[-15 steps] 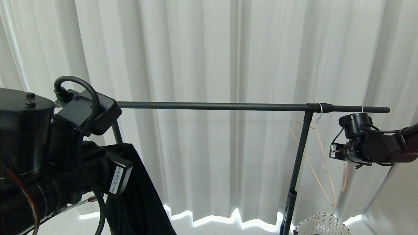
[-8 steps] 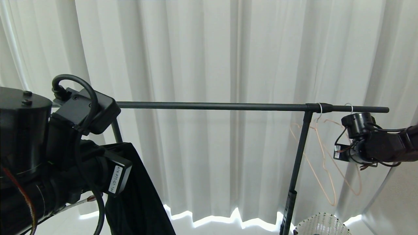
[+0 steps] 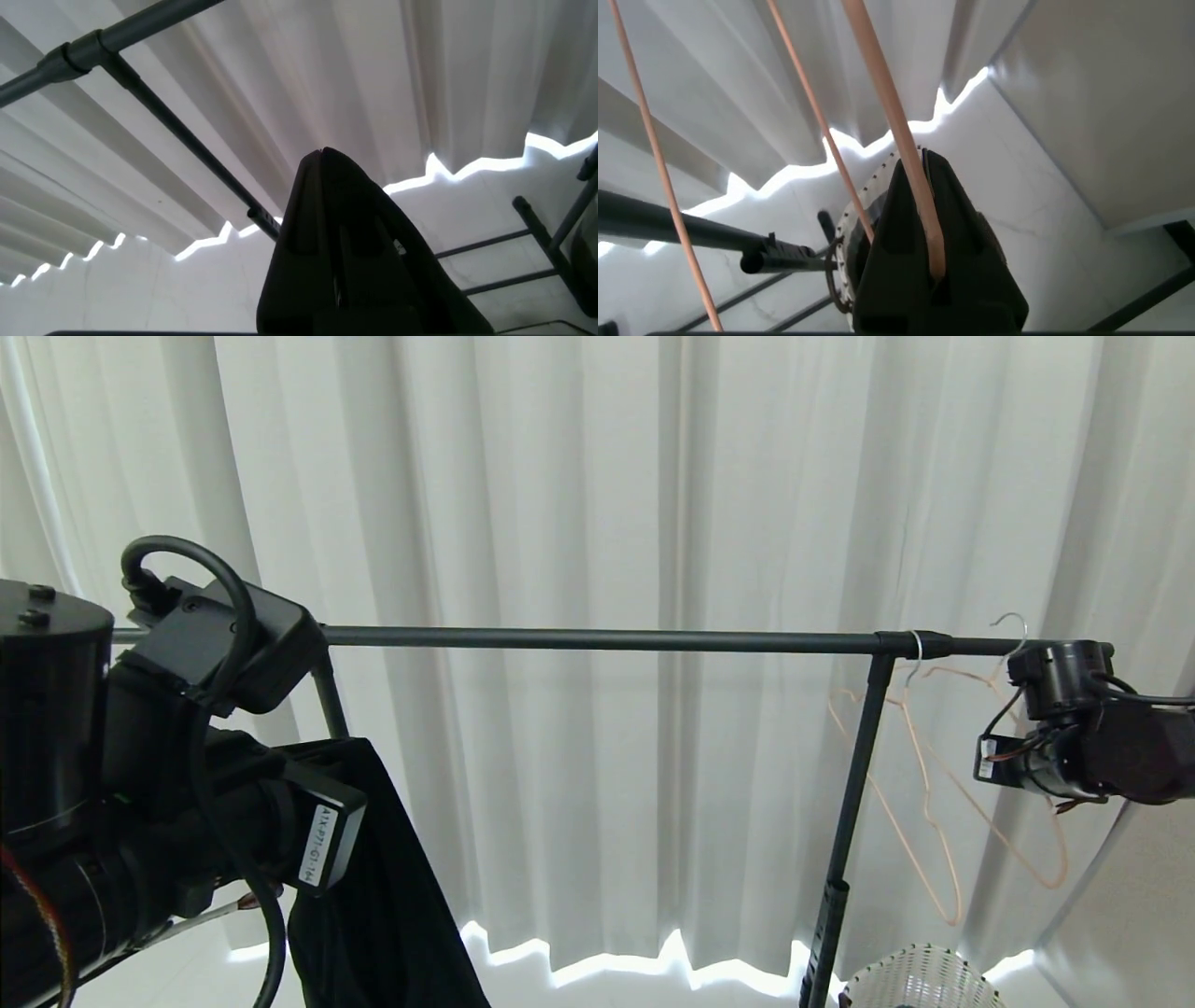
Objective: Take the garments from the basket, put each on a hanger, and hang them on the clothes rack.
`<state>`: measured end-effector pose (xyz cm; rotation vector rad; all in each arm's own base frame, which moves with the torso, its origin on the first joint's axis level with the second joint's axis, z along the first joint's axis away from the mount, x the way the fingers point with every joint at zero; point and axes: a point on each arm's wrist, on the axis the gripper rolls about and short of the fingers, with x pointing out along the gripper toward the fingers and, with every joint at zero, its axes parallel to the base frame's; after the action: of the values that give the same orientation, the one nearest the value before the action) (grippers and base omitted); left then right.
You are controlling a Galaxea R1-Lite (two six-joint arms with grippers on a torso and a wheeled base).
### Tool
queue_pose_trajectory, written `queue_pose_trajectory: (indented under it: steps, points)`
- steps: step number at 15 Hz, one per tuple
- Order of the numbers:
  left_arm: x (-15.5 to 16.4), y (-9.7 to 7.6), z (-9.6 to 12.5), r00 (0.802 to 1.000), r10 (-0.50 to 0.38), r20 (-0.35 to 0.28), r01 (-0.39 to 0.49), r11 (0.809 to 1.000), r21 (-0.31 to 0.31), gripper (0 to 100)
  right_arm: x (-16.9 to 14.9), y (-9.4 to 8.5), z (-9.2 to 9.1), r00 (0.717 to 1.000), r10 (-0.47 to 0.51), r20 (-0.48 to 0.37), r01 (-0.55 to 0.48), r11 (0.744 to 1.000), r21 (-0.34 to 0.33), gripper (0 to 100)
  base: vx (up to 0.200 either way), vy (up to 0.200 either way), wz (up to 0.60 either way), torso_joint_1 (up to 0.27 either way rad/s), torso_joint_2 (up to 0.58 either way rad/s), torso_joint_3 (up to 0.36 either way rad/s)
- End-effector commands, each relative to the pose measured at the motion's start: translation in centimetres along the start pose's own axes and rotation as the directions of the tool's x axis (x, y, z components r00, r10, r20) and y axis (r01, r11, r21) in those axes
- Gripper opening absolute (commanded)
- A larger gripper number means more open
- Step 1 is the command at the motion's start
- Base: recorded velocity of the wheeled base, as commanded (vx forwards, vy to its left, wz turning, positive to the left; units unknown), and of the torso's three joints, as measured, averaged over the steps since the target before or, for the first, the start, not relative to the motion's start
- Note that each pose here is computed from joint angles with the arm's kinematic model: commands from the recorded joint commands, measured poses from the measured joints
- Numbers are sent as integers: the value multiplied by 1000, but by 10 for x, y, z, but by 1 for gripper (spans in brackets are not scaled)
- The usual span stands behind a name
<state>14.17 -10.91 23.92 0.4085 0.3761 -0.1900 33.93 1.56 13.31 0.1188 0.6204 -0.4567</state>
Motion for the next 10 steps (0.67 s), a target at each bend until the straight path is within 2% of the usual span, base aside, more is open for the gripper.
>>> queue_pose_trajectory:
  steps: [1, 6, 10]
  points:
    - [-3, 2, 0, 1000, 1, 9, -1, 1000, -5, 0, -15, -7, 6, 999, 7, 33, -8, 1000, 19, 0, 0, 0, 0, 0, 0, 0]
    - [-5, 3, -1, 1000, 5, 14, -5, 1000, -10, 0, -37, -18, 6, 998, 12, 60, -13, 1000, 16, 0, 0, 0, 0, 0, 0, 0]
    - [-6, 4, 0, 1000, 6, 20, -5, 1000, -13, 0, -57, -29, -2, 997, -11, 77, 10, 1000, 10, 0, -200, 0, 0, 5, 6, 0]
